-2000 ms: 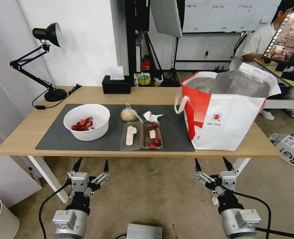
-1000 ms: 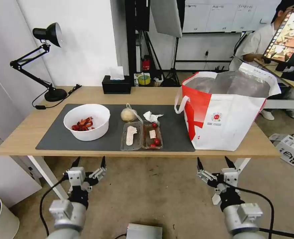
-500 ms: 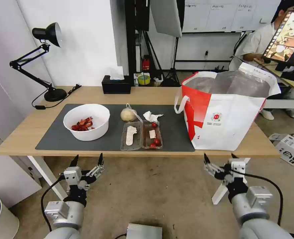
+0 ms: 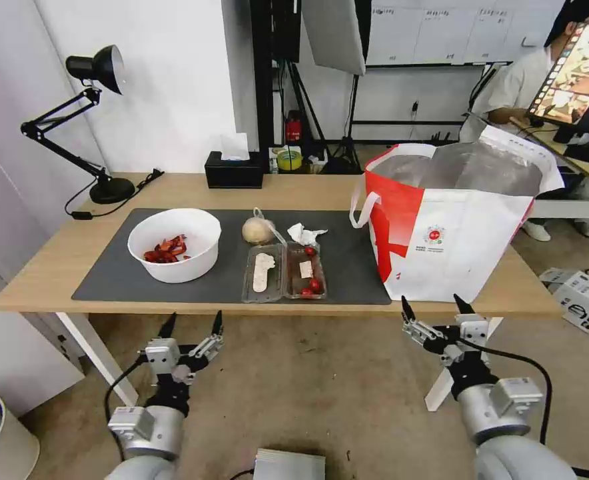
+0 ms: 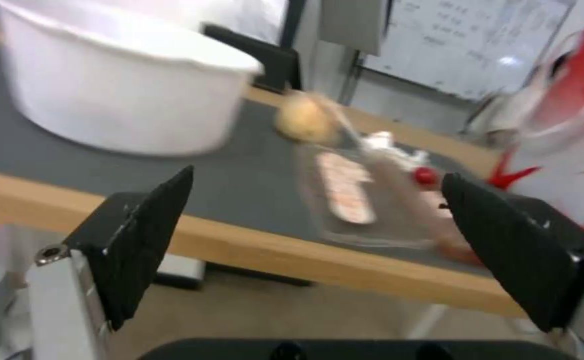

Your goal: Pick up the trash from the table and place it into the takeout bag.

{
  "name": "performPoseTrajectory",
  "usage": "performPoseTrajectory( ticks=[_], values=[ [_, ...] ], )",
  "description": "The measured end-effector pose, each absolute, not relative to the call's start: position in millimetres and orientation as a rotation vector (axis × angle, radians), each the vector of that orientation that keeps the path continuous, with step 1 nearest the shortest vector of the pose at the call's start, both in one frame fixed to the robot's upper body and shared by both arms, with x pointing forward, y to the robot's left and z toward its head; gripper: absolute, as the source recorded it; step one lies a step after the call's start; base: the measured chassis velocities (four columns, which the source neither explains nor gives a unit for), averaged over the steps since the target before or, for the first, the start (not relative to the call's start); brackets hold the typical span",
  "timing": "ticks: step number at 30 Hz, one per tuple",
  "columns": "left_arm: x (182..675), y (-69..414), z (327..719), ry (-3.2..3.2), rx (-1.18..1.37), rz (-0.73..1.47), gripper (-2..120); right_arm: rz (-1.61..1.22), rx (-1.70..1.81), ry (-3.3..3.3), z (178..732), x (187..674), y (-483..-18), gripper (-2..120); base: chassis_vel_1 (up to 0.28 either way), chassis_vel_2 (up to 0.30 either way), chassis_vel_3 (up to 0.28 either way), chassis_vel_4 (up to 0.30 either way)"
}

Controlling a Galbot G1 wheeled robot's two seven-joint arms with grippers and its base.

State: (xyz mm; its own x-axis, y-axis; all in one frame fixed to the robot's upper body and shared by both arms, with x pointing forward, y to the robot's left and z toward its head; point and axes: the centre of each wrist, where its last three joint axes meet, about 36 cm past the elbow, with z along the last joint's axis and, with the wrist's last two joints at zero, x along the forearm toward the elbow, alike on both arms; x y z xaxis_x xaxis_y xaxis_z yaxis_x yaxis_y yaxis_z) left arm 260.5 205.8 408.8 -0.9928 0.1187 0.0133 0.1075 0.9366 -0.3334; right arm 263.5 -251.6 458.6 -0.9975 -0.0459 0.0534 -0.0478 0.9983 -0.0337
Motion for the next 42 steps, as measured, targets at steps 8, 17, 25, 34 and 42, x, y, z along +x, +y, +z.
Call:
performPoseTrajectory(
  ticks=[8, 17, 25, 34, 42],
  values=[
    [268.0, 177.0, 434.7, -2.788, -0.343, 0.997, 100, 0.066, 0.074, -3.087, 458.1, 263.6, -252.2, 100, 0.0, 0.0, 0.0, 0.0],
    [291.0, 170.2, 442.4, -2.47, -0.381, 1.315, 100, 0.084, 0.102, -3.09, 457.3, 269.6, -252.1, 100, 0.0, 0.0, 0.0, 0.0],
    [310.2, 168.0, 433.9, -2.403, -0.356, 1.403, 100, 0.109, 0.137, -3.087, 455.6, 276.9, -253.3, 100, 0.0, 0.0, 0.0, 0.0],
    [330.3, 160.4, 433.6, -2.352, -0.376, 1.45, 100, 0.11, 0.133, -3.086, 455.9, 277.1, -254.1, 100, 0.0, 0.0, 0.0, 0.0],
    [346.1, 156.1, 428.6, -2.331, -0.37, 1.442, 100, 0.112, 0.124, -3.087, 456.8, 276.9, -255.0, 100, 0.0, 0.0, 0.0, 0.0]
  ],
)
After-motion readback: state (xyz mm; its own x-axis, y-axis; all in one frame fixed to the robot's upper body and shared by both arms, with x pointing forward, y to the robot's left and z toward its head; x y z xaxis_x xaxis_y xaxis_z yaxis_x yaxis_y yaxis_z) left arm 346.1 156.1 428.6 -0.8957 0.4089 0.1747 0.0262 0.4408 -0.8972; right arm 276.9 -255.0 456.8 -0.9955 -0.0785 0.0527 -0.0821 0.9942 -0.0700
